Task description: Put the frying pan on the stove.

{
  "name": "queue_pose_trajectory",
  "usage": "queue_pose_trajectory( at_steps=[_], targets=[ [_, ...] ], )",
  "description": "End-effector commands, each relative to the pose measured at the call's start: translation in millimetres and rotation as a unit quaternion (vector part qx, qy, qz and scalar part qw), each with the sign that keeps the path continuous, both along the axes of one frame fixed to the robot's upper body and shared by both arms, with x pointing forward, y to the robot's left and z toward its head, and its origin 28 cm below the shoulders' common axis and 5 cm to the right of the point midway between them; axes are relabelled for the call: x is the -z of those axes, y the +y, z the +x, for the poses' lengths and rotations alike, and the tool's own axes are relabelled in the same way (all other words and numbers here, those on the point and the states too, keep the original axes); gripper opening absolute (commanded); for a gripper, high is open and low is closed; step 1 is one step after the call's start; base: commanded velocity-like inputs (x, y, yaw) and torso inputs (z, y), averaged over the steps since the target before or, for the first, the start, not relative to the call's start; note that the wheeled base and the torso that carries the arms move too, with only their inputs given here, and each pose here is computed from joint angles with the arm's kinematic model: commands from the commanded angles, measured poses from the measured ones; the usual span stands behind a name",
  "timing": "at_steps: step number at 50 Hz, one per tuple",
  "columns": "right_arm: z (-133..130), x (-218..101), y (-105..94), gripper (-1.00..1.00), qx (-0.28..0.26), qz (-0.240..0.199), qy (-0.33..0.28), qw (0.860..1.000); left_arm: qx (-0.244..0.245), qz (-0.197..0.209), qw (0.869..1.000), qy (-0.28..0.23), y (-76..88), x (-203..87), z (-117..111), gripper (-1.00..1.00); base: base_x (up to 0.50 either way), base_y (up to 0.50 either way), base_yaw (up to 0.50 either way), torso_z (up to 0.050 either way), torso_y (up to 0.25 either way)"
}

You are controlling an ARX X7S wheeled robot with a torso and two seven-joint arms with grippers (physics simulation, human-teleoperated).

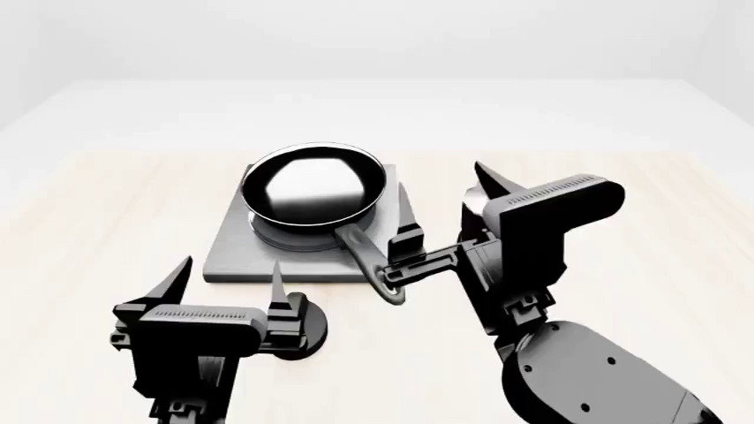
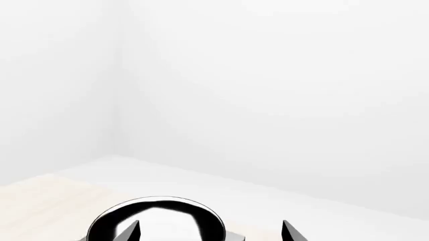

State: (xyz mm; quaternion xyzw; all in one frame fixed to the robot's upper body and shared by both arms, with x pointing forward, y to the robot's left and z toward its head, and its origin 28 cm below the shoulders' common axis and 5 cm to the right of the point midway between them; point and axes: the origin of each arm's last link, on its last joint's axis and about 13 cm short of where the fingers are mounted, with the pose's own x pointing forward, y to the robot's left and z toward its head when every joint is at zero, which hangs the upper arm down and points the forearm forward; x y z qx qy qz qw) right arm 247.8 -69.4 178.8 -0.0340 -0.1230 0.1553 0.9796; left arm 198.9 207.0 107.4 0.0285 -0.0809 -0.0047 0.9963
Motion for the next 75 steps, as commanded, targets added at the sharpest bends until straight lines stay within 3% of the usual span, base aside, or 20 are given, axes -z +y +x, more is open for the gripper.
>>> queue_pose_trajectory(
  at_steps=[1, 32, 75],
  targets=[
    [-14, -5, -3.7, 1.00, 0.002, 0.010, -0.017, 1.000, 0.004, 0.002, 1.000, -0.012, -1.8, -7, -4, 1.00, 0.00, 0.00, 0.00, 0.000, 0.000],
    [-46, -24, -2.3, 1.00, -0.012, 0.026, -0.064, 0.998, 0.006, 0.003, 0.999, -0.035, -4.7, -20, -15, 1.00, 0.00, 0.00, 0.00, 0.000, 0.000],
    [-100, -56, -4.9, 1.00, -0.025, 0.030, -0.146, 0.989, 0.030, 0.026, 0.991, -0.129, -12.2, -66, -61, 1.00, 0.00, 0.00, 0.00, 0.000, 0.000]
  ],
)
